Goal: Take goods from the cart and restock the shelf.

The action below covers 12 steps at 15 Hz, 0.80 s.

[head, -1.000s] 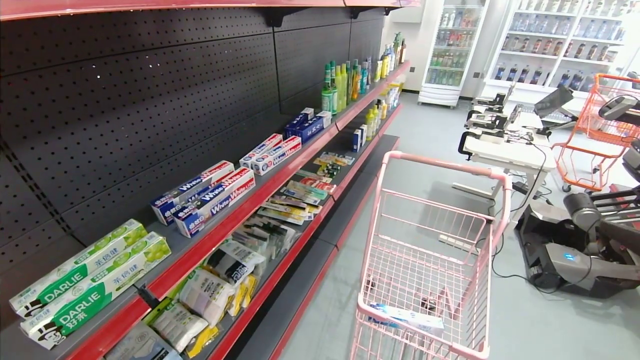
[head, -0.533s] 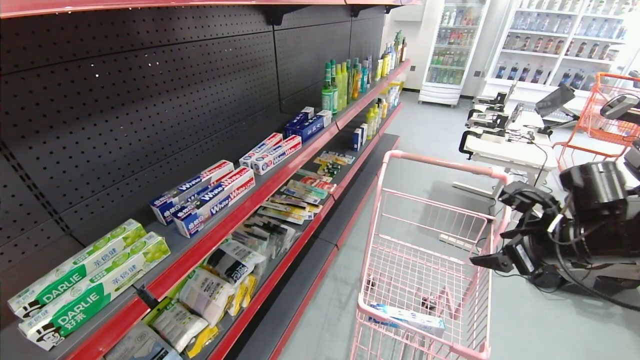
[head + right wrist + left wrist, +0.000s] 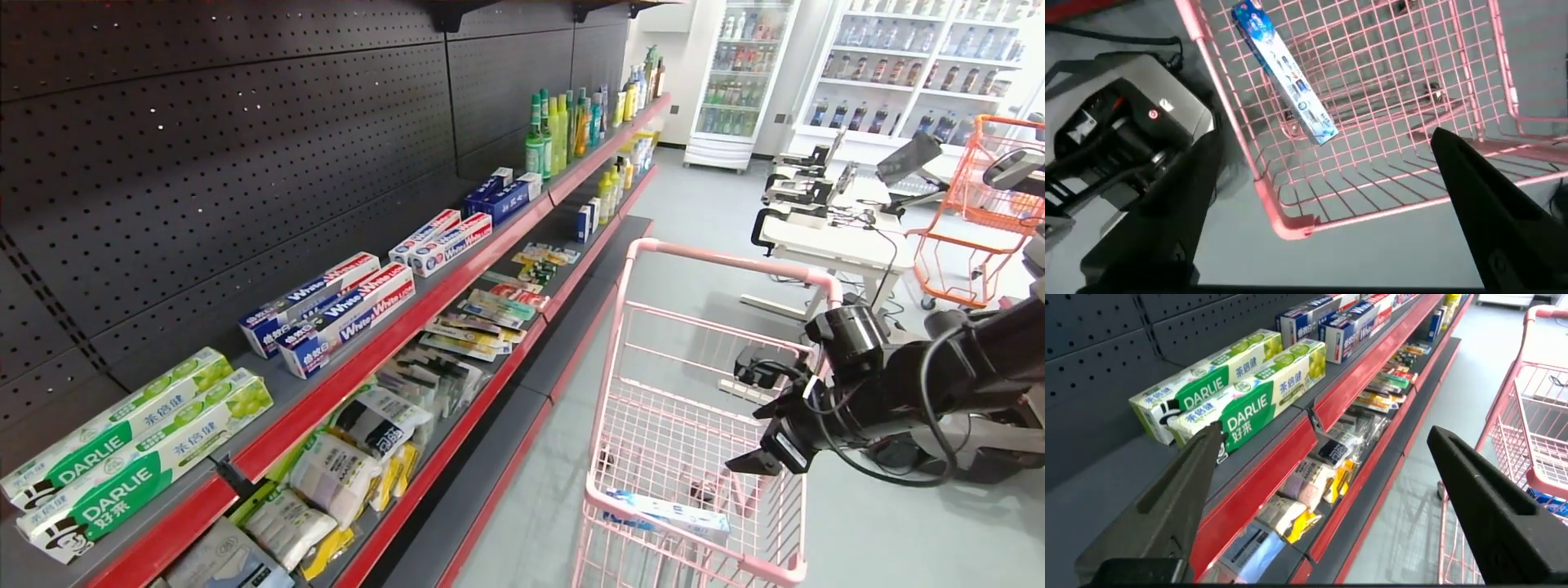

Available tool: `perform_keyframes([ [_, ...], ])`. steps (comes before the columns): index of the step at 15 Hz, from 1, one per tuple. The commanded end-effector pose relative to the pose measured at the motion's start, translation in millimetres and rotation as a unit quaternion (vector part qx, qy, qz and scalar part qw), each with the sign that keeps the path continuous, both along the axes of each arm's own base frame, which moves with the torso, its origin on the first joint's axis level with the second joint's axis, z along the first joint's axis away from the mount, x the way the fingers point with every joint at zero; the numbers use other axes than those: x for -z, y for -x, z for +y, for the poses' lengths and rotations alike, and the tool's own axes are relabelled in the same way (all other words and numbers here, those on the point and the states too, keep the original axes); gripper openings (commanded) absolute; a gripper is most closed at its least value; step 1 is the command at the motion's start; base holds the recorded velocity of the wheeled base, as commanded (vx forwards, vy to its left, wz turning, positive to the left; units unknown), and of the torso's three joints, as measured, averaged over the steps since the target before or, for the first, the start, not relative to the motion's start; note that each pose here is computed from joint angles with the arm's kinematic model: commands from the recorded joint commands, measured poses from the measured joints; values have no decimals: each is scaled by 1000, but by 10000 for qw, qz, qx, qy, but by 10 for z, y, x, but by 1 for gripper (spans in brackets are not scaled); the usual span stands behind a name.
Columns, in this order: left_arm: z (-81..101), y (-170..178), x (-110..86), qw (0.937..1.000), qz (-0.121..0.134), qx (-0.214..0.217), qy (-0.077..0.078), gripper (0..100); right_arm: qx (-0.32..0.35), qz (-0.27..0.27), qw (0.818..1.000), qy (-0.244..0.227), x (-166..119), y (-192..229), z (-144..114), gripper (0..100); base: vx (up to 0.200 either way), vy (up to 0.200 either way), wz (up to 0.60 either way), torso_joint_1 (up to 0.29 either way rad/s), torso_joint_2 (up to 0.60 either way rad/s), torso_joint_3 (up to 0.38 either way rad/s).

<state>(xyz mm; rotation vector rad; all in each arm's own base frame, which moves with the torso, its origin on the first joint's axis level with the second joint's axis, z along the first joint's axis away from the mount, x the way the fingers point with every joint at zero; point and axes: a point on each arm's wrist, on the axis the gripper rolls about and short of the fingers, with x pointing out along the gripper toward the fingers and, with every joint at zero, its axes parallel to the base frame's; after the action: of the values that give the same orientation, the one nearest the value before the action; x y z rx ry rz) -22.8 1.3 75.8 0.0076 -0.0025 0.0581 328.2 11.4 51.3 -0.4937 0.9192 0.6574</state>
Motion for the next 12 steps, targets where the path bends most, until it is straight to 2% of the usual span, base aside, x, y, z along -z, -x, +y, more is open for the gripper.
perform_keyframes([
  [1, 0, 0, 0, 10000, -2, -1, 0, 100, -7, 150, 9999, 8, 131, -70, -6, 100, 0, 0, 0, -159, 339, 173],
  [7, 0, 0, 0, 10000, -2, -1, 0, 100, -532, 135, 9983, 176, 291, -104, -128, 100, 0, 0, 0, -152, 332, 176],
  [12, 0, 0, 0, 10000, -2, -1, 0, 100, -690, 121, 9973, 215, 363, -151, -170, 100, 0, 0, 0, -159, 349, 189],
])
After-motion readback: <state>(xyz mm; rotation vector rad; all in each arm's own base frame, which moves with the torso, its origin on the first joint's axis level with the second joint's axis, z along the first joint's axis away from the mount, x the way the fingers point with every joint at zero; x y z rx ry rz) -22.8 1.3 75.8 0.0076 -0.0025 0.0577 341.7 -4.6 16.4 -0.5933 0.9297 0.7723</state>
